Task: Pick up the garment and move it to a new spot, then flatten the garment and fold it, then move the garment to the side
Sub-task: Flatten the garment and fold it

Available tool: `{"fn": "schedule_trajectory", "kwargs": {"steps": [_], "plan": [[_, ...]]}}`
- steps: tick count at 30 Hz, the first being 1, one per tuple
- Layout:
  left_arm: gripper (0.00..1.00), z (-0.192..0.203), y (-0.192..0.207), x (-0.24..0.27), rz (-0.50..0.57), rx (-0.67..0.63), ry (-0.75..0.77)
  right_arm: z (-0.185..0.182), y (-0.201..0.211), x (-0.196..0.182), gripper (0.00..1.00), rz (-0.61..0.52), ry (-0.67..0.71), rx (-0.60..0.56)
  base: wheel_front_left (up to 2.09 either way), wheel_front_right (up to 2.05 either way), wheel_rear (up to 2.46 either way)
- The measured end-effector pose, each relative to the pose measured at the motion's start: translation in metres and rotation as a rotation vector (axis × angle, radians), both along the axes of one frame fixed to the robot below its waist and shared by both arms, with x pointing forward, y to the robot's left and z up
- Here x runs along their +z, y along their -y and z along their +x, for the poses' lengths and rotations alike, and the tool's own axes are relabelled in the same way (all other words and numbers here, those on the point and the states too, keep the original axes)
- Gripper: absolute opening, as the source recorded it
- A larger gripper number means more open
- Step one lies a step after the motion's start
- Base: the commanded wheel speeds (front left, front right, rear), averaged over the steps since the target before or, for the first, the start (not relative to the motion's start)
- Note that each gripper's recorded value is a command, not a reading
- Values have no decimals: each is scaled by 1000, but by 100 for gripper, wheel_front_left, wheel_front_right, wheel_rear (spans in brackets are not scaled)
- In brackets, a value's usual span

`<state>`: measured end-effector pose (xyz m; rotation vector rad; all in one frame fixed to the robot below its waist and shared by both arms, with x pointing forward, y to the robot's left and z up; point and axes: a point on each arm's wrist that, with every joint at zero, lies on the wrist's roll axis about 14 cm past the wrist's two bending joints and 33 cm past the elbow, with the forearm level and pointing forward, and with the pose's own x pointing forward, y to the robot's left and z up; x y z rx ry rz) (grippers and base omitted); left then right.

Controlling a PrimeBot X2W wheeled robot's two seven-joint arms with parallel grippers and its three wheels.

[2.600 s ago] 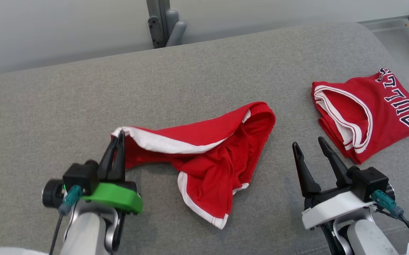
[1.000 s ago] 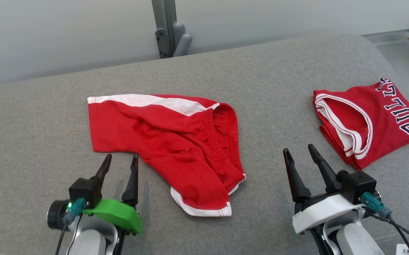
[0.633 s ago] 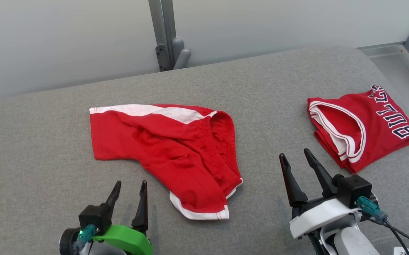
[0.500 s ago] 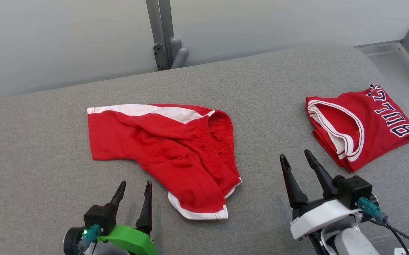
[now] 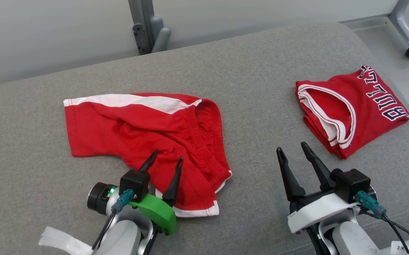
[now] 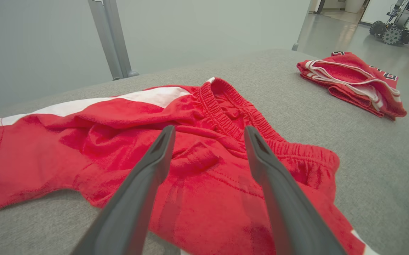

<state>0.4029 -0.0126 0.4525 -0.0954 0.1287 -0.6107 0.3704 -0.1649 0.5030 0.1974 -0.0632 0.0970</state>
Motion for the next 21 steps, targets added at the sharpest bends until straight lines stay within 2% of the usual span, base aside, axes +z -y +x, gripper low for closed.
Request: {"fn": "schedule_trajectory", "kwargs": {"steps": [5, 7, 11, 12, 13, 14, 21], "plan": [[100, 11, 12, -12, 49, -38, -11, 0, 12, -6, 100, -4, -21, -34, 0, 0, 0], [100, 13, 15, -26, 107, -59, -26, 0, 17, -10, 100, -7, -33, -49, 0, 0, 0], [100, 18, 15, -36, 132, -57, -45, 0, 21, -13, 100, -8, -44, -61, 0, 0, 0], [96, 19, 15, -38, 134, -56, -48, 1, 21, -14, 100, -8, -45, -63, 0, 0, 0], [40, 20, 15, -39, 137, -57, -49, 2, 22, -14, 100, -7, -45, -64, 0, 0, 0], [0, 22, 15, -39, 140, -56, -48, 3, 22, -14, 100, -7, -46, -65, 0, 0, 0], [0, 30, 2, -35, 124, -6, -42, 8, 18, -15, 100, -2, -48, -55, 0, 0, 0]]}}
